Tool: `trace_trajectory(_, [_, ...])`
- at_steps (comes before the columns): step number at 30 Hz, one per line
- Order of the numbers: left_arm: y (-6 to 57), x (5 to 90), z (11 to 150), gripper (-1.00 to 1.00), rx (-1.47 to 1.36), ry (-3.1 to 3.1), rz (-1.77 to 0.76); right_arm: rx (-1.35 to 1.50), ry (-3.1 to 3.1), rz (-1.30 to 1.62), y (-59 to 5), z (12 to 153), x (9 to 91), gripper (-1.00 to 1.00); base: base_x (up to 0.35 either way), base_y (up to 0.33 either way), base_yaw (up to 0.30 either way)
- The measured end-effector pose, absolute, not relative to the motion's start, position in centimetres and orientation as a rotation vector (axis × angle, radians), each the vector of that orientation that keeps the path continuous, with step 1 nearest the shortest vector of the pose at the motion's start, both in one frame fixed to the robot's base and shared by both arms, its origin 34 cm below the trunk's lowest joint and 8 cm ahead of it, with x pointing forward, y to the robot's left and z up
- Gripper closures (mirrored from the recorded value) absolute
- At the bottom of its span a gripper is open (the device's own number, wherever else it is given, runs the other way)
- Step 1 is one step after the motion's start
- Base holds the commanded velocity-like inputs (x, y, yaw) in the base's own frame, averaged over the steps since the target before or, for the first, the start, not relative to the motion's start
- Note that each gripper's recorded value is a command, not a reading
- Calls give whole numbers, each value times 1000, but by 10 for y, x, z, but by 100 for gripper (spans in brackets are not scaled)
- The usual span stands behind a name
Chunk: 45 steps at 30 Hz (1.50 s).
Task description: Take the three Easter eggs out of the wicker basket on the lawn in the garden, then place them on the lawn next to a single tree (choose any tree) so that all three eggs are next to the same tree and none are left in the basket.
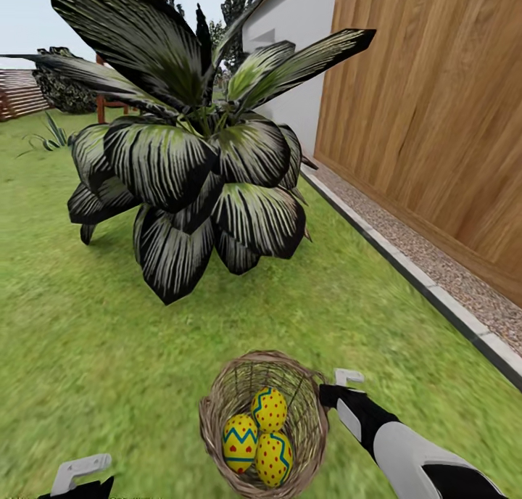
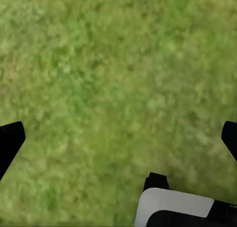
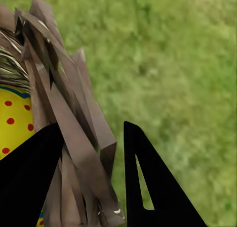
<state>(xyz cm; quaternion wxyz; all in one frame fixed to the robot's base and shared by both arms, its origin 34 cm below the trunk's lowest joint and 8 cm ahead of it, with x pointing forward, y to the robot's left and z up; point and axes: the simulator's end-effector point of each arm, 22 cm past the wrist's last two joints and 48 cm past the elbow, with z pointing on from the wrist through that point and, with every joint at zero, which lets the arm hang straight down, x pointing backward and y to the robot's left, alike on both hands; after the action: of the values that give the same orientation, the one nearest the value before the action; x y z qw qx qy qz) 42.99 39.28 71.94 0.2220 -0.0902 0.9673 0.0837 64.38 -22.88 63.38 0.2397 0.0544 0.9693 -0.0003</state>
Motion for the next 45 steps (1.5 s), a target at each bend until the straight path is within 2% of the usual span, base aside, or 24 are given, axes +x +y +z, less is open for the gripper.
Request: trace_trajectory(45, [396,434,730,-100,-263,2635,233,136,2593,33,-210,666,660,100,0,0,148])
